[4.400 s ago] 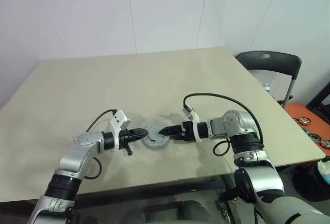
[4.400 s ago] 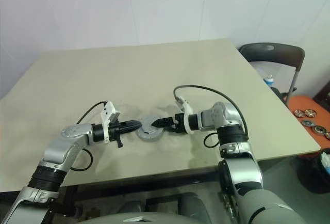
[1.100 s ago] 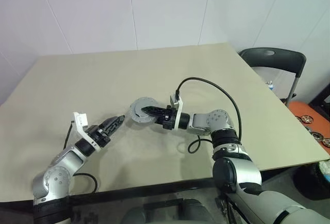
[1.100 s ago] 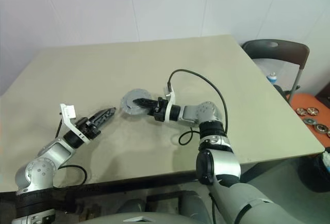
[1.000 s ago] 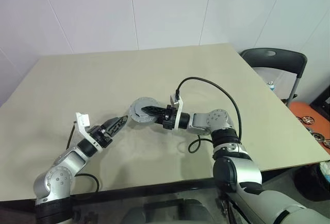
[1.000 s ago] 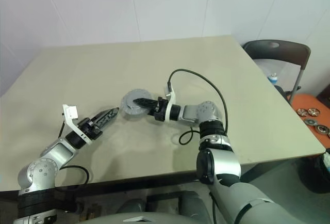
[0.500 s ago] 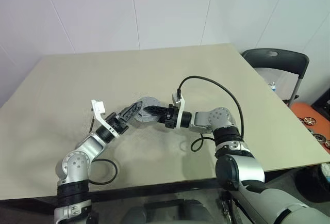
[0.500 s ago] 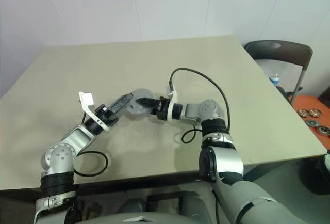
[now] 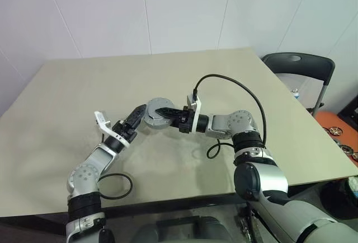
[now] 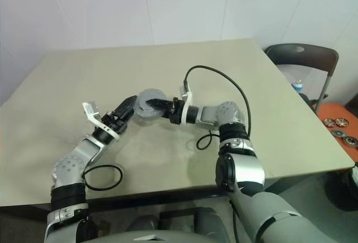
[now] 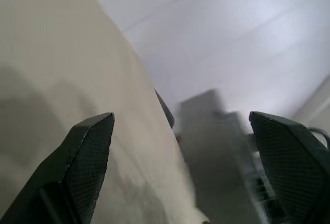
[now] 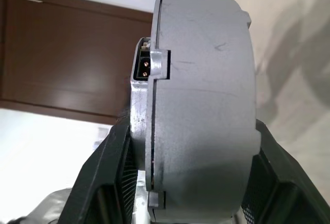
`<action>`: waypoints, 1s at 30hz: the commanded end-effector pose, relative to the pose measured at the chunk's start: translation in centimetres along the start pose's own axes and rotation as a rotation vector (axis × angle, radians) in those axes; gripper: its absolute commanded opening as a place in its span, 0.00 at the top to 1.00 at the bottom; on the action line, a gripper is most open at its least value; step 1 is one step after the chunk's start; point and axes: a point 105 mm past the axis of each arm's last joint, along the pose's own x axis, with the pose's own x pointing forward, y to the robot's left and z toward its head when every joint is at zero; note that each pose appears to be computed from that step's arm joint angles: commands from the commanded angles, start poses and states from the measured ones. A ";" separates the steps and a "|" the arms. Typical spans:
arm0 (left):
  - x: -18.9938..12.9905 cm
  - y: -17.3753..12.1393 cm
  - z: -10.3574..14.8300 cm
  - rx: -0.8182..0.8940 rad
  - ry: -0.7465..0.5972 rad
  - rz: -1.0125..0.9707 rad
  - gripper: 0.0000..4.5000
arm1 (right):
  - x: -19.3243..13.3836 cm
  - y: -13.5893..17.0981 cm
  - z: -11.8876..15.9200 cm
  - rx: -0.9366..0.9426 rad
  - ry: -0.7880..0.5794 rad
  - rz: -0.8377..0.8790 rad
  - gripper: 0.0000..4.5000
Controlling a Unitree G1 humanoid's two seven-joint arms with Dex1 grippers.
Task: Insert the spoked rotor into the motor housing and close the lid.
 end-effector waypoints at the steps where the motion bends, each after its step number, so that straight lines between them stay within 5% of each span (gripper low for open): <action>1: 0.5 -2.3 -0.2 -0.073 -0.016 -0.072 0.01 | 0.8 3.7 1.2 -0.067 -0.013 0.114 0.53; 15: 2.6 -6.6 -0.9 -0.246 -0.001 -0.209 0.01 | 1.3 2.8 0.7 -0.058 -0.012 0.082 0.53; 30: 2.1 -4.8 -1.8 -0.254 0.034 -0.114 0.05 | 1.3 2.5 1.2 -0.075 -0.036 0.054 0.53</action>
